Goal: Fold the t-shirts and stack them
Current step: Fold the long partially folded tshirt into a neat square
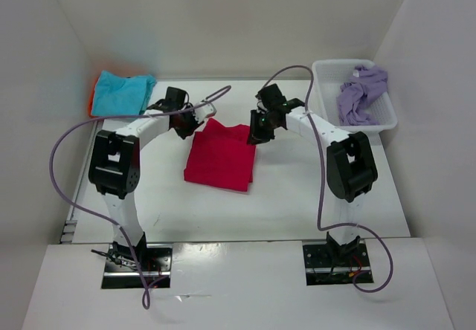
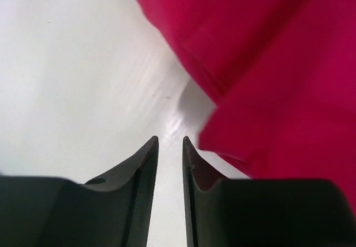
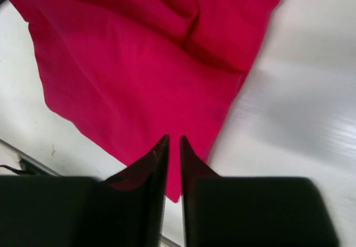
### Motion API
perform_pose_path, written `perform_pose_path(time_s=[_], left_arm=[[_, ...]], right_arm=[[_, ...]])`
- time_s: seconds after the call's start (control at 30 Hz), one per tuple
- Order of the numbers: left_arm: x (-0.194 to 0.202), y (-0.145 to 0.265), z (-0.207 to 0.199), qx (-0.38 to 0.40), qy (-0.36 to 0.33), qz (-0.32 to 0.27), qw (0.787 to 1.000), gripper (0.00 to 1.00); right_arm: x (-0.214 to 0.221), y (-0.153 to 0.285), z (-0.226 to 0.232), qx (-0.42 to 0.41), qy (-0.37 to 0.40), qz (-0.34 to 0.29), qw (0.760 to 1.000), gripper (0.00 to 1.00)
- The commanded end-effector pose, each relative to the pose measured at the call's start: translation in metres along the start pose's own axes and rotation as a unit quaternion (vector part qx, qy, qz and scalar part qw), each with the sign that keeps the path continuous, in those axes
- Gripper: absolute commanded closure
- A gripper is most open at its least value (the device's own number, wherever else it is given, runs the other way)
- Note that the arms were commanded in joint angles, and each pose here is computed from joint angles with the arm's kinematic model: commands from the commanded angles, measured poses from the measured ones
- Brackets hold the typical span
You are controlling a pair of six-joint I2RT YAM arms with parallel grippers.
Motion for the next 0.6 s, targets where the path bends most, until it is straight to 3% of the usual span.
perform_pose_path(time_s=[0.0,0.07,0.17,0.4,0.47,0.5,0.57], left_arm=[[-0.013,0.002,0.005,0.055,0.025,-0.03,0.998,0.68],[-0.02,0.006,0.003,0.054,0.012,-0.042,0.998,0.66],[-0.023,0.017,-0.011,0.069,0.023,-0.064,0.995,0.57],[-0.009,0.057,-0.009,0.146,0.129,-0.154,0.969,0.29],[-0.013,0.063,-0.009,0.166,0.138,-0.195,0.957,0.13],[-0.012,0.042,-0.004,0.178,0.153,-0.203,0.951,0.01],[-0.015,0.039,-0.005,0.189,0.155,-0.216,0.945,0.01]], right_arm=[[-0.007,-0.011,0.005,0.02,0.014,-0.053,0.998,0.69],[-0.008,-0.014,0.003,0.017,0.012,-0.067,0.998,0.49],[-0.008,-0.015,-0.002,0.026,0.006,-0.081,0.996,0.36],[0.001,-0.037,-0.005,0.006,0.035,-0.069,0.997,0.29],[0.003,-0.047,-0.01,0.012,0.039,-0.063,0.997,0.28],[-0.003,-0.059,-0.012,0.019,0.043,-0.062,0.997,0.28],[-0.004,-0.064,-0.013,0.021,0.047,-0.06,0.997,0.28]])
Point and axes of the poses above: each gripper's point midway between its finger pads, its own y axis back along the fingers, its own z axis along the line the jaws close on, x = y × z, the point moved 4 cm from there along y, back along the fingers, and after that the axes turned 10 degrees about -y, right-handed, at the moved point
